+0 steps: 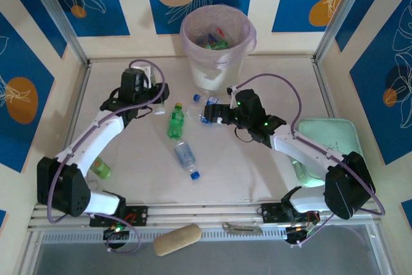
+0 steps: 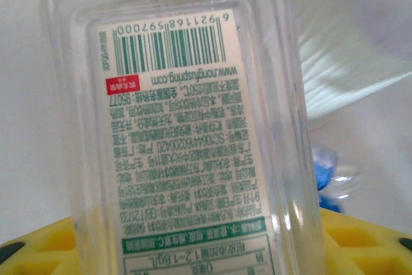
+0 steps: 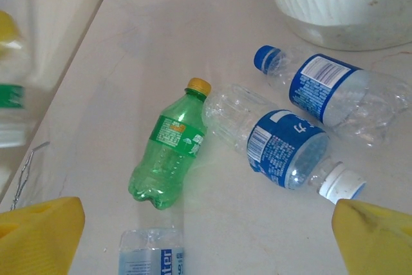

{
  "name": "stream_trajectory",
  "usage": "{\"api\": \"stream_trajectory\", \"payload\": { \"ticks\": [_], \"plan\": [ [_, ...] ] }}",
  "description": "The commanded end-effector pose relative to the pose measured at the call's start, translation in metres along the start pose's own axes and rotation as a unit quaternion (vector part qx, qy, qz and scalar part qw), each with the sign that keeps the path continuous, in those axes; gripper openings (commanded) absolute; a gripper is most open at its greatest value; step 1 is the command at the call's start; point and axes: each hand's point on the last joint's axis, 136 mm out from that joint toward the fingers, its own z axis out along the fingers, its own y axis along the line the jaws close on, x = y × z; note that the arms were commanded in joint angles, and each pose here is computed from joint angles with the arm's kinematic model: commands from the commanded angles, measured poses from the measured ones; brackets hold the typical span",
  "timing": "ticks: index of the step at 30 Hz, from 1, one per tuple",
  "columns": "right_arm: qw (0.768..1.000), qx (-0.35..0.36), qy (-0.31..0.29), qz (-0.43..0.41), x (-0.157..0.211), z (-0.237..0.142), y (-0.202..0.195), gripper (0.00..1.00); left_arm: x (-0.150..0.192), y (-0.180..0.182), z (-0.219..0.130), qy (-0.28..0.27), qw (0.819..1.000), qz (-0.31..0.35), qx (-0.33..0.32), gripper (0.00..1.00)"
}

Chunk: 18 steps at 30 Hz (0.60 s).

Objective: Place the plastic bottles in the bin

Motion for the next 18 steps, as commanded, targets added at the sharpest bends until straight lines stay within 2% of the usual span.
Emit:
{"api": "stream_trajectory", "payload": {
  "ticks": [1,6,9,14,18],
  "plan": [
    [1.0,0.0,-0.021,0.009,-0.008,-0.009,-0.003,0.99,-0.039,-0.037,-0.021,-0.05,0.997,0.008,0.062,0.45],
    [1.0,0.002,-0.026,0.013,-0.011,-0.019,-0.007,0.99,-0.09,-0.08,-0.027,-0.112,0.986,0.014,0.122,0.44],
    [0.999,0.005,-0.031,0.01,-0.013,-0.026,-0.008,0.99,-0.115,-0.108,-0.019,-0.128,0.978,0.016,0.163,0.44],
    [0.999,0.01,-0.042,0.02,-0.011,-0.038,-0.013,0.99,-0.16,-0.145,0.01,-0.138,0.969,0.023,0.206,0.43],
    [0.998,0.012,-0.048,0.029,-0.006,-0.048,-0.017,0.99,-0.193,-0.164,0.038,-0.147,0.965,0.028,0.215,0.43]
  ]
}}
